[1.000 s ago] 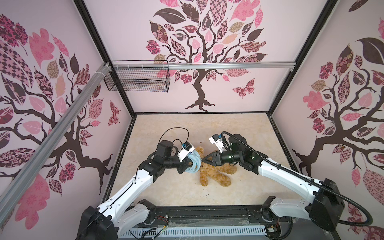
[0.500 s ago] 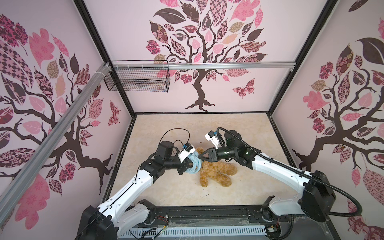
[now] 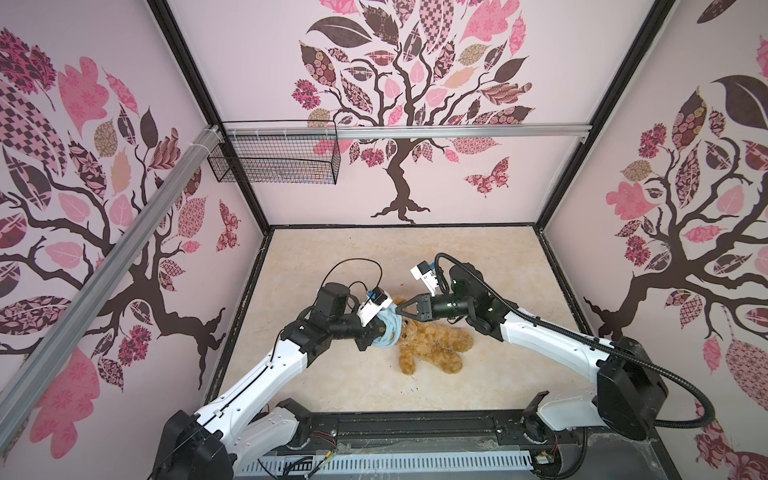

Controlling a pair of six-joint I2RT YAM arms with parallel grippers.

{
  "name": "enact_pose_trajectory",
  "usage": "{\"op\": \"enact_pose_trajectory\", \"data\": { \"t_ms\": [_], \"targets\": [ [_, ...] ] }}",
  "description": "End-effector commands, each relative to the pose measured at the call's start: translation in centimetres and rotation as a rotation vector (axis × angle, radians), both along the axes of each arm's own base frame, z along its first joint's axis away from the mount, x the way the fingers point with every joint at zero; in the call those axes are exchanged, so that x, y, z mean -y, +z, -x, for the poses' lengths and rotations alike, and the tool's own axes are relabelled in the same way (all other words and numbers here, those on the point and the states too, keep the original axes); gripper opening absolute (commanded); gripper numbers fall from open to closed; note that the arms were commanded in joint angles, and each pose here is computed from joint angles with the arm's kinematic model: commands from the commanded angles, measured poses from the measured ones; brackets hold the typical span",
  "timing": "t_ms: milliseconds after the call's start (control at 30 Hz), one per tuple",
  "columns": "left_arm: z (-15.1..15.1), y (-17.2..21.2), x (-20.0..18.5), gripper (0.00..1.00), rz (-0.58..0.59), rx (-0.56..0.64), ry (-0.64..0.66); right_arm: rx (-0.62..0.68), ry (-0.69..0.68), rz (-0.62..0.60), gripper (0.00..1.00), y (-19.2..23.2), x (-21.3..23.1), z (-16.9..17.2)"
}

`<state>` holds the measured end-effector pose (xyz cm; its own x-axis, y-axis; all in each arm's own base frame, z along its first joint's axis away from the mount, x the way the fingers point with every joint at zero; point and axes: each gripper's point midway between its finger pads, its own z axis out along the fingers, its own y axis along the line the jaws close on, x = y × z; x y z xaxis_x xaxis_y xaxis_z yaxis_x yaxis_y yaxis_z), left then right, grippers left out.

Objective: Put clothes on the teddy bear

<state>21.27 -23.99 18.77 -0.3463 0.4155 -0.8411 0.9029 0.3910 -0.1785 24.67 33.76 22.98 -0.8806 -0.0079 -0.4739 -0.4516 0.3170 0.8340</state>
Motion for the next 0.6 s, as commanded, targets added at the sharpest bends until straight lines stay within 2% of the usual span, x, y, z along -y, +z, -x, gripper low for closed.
{"op": "enact_pose_trajectory", "data": {
  "t_ms": [0,100,267,433,500,567],
  "targets": [
    [0.7,0.3,0.0,0.0,0.009,0.033,-0.023,-0.027,-0.188,-0.025,0.0,0.5,2.7,-3.1],
    [1.1,0.8,-0.1,0.0,0.023,0.045,-0.018,-0.064,-0.307,-0.025,0.0,-1.0,5.0,-4.7],
    [1.7,2.2,-0.1,0.0,0.069,0.076,-0.019,-0.098,-0.362,0.03,0.0,-3.9,5.9,-4.9],
    [2.9,2.5,0.0,0.0,0.086,0.087,-0.079,-0.109,-0.356,0.028,0.0,-4.4,5.7,-4.9],
    [3.4,2.1,0.1,0.0,0.071,0.081,-0.101,-0.097,-0.329,-0.008,0.0,-3.1,5.1,-5.0],
    [3.0,1.2,-0.1,0.0,0.025,0.078,-0.081,-0.062,-0.248,-0.097,0.0,-0.5,3.6,-4.4]
  ]
}}
